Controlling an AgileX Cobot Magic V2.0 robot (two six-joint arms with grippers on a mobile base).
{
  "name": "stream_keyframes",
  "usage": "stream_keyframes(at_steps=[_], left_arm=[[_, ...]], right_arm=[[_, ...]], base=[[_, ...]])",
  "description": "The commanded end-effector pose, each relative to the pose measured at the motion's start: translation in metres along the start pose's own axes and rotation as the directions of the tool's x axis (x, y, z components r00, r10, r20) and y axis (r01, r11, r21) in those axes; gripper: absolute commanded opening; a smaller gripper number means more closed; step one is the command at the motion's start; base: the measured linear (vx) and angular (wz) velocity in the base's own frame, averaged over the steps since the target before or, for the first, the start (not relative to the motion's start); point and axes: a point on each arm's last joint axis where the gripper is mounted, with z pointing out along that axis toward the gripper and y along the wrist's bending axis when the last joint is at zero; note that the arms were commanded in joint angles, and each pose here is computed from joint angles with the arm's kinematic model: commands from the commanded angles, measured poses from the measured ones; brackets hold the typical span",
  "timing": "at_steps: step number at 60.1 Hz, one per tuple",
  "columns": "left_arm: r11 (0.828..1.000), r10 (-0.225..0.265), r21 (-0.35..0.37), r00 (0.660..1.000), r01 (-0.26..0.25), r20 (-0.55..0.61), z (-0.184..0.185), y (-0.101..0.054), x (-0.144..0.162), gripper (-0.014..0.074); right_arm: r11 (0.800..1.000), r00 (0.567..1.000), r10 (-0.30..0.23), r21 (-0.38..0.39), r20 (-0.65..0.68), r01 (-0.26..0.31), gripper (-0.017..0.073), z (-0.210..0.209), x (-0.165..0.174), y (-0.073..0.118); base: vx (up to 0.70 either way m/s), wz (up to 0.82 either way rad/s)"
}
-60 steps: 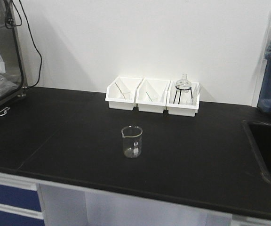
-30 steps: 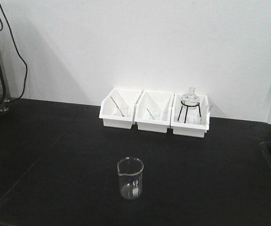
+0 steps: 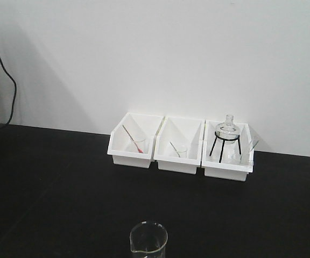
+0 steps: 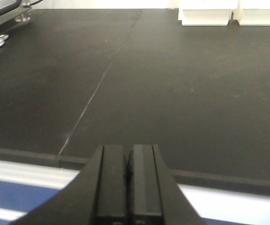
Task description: Grab transparent chemical and place on left bench
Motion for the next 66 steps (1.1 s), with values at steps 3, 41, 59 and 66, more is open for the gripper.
stream_keyframes(at_steps=[3,41,59,66], left_arm=[[1.000,-0.009,-0.002,0.997,0.009,0.081,-0.0013,0.0001,-0.0028,-0.0003],[1.000,-0.009,-0.002,0.997,0.009,0.081,-0.0013,0.0001,-0.0028,-0.0003],[1.000,-0.009,-0.002,0.997,0.009,0.081,-0.0013,0.0001,-0.0028,-0.0003],[1.000,-0.009,-0.002,0.997,0.009,0.081,-0.0013,0.0001,-0.0028,-0.0003]], right_arm=[[1.000,1.000,-0.018,0.022,0.021,0.018,0.0073,-0.0007,-0.0097,-0.0027],[1.000,1.000,-0.018,0.022,0.021,0.018,0.0073,-0.0007,-0.0097,-0.0027],[0.999,1.000,-0.013,0.045,0.025,0.012,0.0073,-0.0008,-0.0100,-0.0048],[0.999,1.000,-0.005,0.042,0.030,0.004,0.0073,-0.0008,-0.0105,-0.0045]], base=[[0.23,-0.07],[0.12,-0.02],[0.01,0.00],[0.00,0.00]])
